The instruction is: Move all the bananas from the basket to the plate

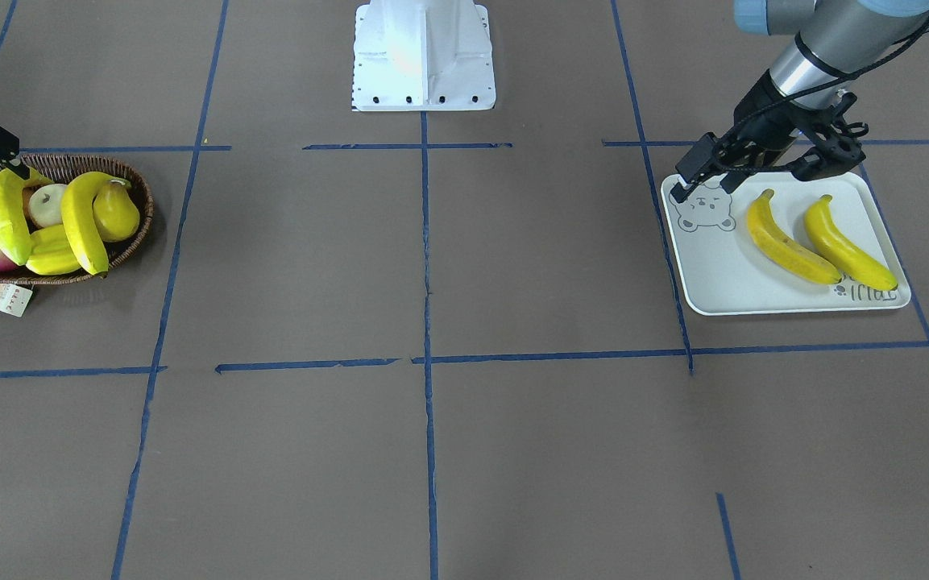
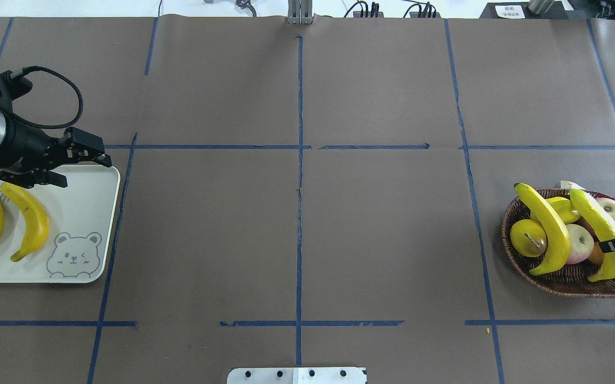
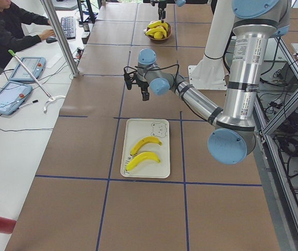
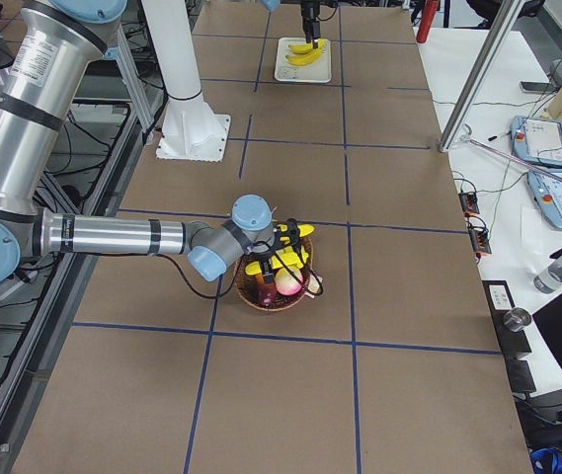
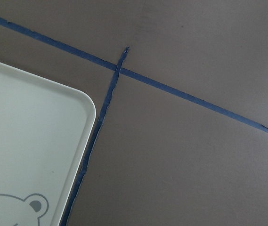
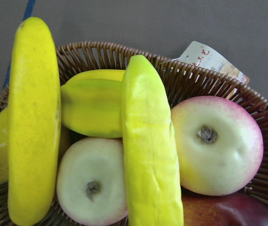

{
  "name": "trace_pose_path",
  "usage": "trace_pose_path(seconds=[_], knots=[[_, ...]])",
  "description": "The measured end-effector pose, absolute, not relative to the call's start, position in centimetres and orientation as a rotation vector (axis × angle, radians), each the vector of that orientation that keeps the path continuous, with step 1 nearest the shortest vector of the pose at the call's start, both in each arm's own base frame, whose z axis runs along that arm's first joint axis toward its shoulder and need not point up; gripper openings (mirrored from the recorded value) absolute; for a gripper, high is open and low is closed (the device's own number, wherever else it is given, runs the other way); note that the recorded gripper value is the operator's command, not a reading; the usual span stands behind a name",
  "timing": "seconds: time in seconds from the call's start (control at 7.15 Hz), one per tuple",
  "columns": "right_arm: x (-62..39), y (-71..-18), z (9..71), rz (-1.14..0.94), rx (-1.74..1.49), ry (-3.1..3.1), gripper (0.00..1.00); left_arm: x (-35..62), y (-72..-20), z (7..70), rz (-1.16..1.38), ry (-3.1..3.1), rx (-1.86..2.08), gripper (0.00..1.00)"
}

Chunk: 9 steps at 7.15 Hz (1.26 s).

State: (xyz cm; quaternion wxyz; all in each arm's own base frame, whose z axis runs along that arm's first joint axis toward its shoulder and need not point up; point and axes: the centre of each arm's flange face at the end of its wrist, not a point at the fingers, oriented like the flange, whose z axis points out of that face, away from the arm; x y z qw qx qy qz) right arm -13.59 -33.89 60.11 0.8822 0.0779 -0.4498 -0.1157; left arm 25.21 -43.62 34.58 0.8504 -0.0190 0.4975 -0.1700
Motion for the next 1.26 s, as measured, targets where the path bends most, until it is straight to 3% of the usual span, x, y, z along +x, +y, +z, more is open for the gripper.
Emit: trace_pose_path(seconds=[0.14, 0.28, 0.84, 1.26], knots=[[-14.0, -33.9, 60.3, -0.249, 0.155, -0.939, 0.21, 25.2, -43.6, 34.6, -0.358, 1.048, -0.040, 0.99], [-14.1, -33.8, 60.3, -0.255, 0.151, -0.943, 0.03, 25.2, -43.6, 34.5, -0.358, 1.048, -0.041, 0.99], [-12.5, -34.2, 58.6, -0.238, 0.183, -0.972, 0.00, 25.2, -43.6, 34.6, -0.358, 1.047, -0.042, 0.99], [-4.6, -35.5, 54.6, -0.111, 0.246, -1.132, 0.00, 25.2, -43.6, 34.4, -0.356, 1.052, -0.040, 0.99]])
